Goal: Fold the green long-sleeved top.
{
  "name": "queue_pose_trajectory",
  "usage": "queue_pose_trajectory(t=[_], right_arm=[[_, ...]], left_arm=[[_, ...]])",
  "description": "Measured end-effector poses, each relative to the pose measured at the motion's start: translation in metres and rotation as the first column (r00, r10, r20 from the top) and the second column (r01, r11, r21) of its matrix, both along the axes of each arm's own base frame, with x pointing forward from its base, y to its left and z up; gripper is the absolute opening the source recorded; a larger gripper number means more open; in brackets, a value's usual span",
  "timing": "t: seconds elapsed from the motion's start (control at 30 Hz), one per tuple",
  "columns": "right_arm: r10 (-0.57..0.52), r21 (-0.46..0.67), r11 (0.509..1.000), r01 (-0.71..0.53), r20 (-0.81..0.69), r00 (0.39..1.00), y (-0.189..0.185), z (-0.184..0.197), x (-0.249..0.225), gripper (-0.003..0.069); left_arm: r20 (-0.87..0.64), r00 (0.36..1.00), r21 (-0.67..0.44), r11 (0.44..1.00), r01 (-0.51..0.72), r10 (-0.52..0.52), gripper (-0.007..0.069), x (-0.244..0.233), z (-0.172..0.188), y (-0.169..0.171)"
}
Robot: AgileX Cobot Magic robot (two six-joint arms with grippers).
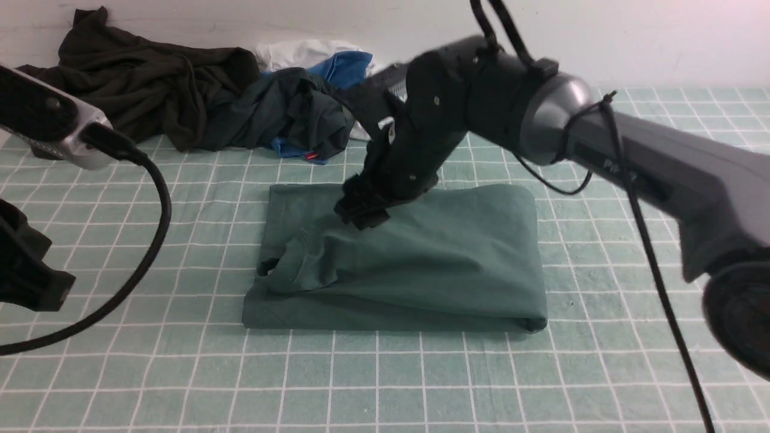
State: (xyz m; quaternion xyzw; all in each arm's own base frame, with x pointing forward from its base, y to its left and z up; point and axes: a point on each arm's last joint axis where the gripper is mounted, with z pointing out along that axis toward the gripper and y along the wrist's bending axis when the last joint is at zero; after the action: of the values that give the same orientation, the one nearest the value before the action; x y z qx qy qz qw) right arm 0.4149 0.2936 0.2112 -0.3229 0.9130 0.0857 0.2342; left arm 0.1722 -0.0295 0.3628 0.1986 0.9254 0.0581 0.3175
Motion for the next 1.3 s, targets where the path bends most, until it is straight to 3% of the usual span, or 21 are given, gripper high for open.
queue_pose_trajectory(t=[0.1, 0.27, 0.4, 0.57, 0.7, 0.93, 1.2, 1.3], right_arm=[[-0.009, -0.028, 1.0, 0.008, -0.053, 0.999, 0.002, -0.042, 0.006, 0.0439], [-0.006, -0.013, 1.0, 0.006, -0.039, 0.999, 0.004, -0.036, 0.007, 0.0439], [0.027, 0.005, 1.0, -0.027, 0.007, 1.0, -0.004, 0.021, -0.004, 0.0439], [0.059, 0.074, 0.995, -0.069, 0.135, 0.989, -0.033, 0.136, -0.044, 0.0435], [0.052, 0.106, 0.992, -0.073, 0.191, 0.98, -0.057, 0.176, -0.073, 0.0404], [0.014, 0.175, 0.982, -0.069, 0.296, 0.955, -0.11, 0.188, -0.15, 0.0242], [-0.076, 0.332, 0.94, -0.076, 0.424, 0.903, -0.162, 0.168, -0.23, 0.0028], [-0.106, 0.37, 0.925, -0.087, 0.471, 0.876, -0.177, 0.164, -0.251, -0.0004]], left_arm=[[-0.008, 1.0, 0.001, 1.0, 0.003, -0.003, -0.0003, 0.002, -0.014, -0.001], [0.004, 1.0, -0.007, 1.0, 0.004, -0.004, -0.0003, 0.004, -0.023, -0.002], [0.085, 0.996, -0.039, 0.999, -0.009, 0.012, -0.0003, -0.017, -0.01, 0.003], [0.24, 0.97, -0.087, 0.996, -0.009, 0.029, -0.0003, -0.071, 0.003, 0.016], [0.303, 0.95, -0.145, 0.989, -0.031, 0.075, -0.0003, -0.107, -0.011, 0.025], [0.361, 0.922, -0.231, 0.972, -0.055, 0.138, -0.0003, -0.144, -0.059, 0.034], [0.397, 0.909, -0.227, 0.973, -0.039, 0.129, -0.0003, -0.148, -0.075, 0.035], [0.398, 0.908, -0.227, 0.973, -0.038, 0.128, -0.0003, -0.148, -0.076, 0.035]])
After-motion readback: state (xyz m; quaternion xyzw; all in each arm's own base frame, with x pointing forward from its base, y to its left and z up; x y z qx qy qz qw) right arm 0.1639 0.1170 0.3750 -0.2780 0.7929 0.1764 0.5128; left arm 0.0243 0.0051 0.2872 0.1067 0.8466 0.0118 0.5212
